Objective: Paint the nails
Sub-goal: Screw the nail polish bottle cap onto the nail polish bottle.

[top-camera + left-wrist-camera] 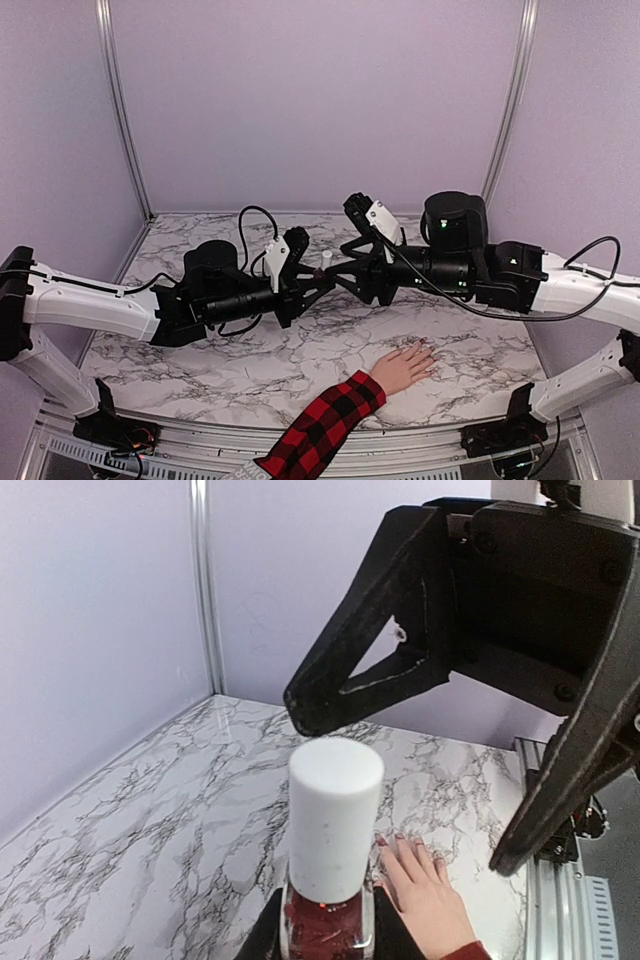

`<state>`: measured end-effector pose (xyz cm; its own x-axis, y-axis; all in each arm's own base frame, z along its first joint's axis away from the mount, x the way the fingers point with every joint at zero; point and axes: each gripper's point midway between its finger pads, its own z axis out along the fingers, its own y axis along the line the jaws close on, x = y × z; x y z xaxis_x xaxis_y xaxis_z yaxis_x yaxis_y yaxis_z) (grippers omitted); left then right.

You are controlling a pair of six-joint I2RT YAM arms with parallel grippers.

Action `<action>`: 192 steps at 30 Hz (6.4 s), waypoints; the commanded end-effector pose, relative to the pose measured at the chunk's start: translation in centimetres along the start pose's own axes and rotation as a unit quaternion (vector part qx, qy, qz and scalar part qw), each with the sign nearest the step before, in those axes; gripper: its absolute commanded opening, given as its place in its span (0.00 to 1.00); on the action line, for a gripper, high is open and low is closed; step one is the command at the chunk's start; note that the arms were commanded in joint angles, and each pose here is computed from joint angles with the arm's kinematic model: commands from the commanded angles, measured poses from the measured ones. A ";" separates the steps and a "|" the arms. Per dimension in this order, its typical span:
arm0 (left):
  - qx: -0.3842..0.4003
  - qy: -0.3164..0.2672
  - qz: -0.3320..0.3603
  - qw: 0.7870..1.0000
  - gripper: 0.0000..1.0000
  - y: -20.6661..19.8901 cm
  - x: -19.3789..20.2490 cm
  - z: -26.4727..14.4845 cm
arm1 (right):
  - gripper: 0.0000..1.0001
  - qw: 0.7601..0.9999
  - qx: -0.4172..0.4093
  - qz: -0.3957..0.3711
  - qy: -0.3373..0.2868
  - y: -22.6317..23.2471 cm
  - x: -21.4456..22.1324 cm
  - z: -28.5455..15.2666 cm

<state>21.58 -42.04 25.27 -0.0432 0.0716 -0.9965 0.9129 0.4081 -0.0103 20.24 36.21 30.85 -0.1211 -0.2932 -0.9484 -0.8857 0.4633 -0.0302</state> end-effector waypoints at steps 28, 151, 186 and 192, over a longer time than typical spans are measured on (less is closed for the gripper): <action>0.359 -0.020 0.005 0.933 0.00 -11.4 -2.2 -3.1 | 0.20 0.944 -0.311 -0.106 -0.034 10.3 -0.4 -5.6; 0.181 -0.036 0.013 0.983 0.00 -5.3 -4.0 -1.9 | 0.01 0.970 -0.220 -0.095 -0.038 7.3 1.3 -2.9; 0.031 -0.053 -0.052 0.997 0.00 0.2 -3.0 0.9 | 0.31 0.999 0.014 0.006 -0.051 -1.7 0.6 1.0; 0.108 -0.027 -0.044 0.993 0.00 -2.3 -2.1 0.6 | 0.53 0.996 -0.047 -0.020 -0.073 0.3 -0.2 -0.9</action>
<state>21.87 -43.15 25.07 -0.1618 0.0187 -0.9867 0.9301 0.3370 -0.1461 21.54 35.91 29.95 -0.0713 -0.1996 -0.9773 -0.8835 0.4674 -0.0310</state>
